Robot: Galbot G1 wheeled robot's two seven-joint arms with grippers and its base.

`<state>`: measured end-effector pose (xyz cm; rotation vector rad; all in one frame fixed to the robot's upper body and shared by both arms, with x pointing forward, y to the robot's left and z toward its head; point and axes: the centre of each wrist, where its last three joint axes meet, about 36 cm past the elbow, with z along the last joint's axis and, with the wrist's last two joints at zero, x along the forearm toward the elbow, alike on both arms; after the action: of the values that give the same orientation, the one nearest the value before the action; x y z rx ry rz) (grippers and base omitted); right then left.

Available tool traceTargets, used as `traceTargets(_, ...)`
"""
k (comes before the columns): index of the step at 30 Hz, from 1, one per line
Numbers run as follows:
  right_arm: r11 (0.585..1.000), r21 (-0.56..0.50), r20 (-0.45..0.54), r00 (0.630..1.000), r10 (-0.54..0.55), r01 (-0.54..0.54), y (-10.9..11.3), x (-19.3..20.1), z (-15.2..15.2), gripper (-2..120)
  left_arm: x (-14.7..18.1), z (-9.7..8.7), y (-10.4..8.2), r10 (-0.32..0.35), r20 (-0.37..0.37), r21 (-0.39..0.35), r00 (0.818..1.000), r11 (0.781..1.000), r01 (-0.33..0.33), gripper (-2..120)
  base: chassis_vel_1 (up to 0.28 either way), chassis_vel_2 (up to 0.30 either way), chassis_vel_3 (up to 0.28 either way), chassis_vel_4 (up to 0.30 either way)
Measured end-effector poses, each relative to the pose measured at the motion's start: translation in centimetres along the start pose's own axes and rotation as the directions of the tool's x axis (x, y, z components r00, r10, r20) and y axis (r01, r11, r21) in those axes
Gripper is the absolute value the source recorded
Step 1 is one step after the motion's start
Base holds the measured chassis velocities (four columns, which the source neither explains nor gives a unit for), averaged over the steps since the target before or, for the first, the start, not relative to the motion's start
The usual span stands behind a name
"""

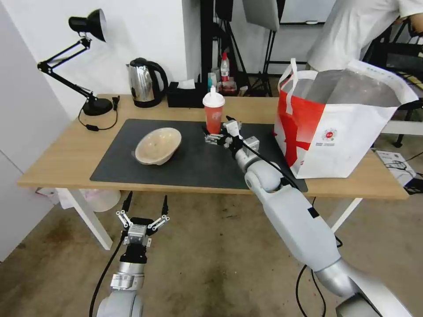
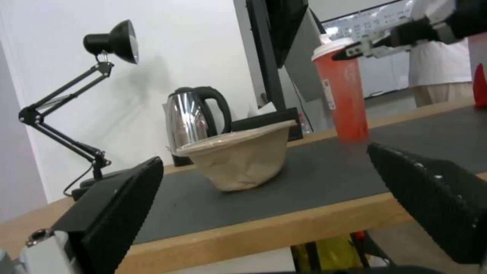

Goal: Pick up the trash from the table and place it into the takeout bag.

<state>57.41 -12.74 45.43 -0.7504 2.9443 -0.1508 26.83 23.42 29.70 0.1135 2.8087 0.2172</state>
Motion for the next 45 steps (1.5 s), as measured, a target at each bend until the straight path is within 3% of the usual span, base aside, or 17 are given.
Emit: traceTargets(45,0.999,0.017,-0.042,0.998,0.052,-0.051,-3.4,-3.7,2.0,100,2.2,0.2,0.7,-0.009,-0.019,-0.027,1.0,1.0,0.008,100,0.0,0.0,0.0,0.0)
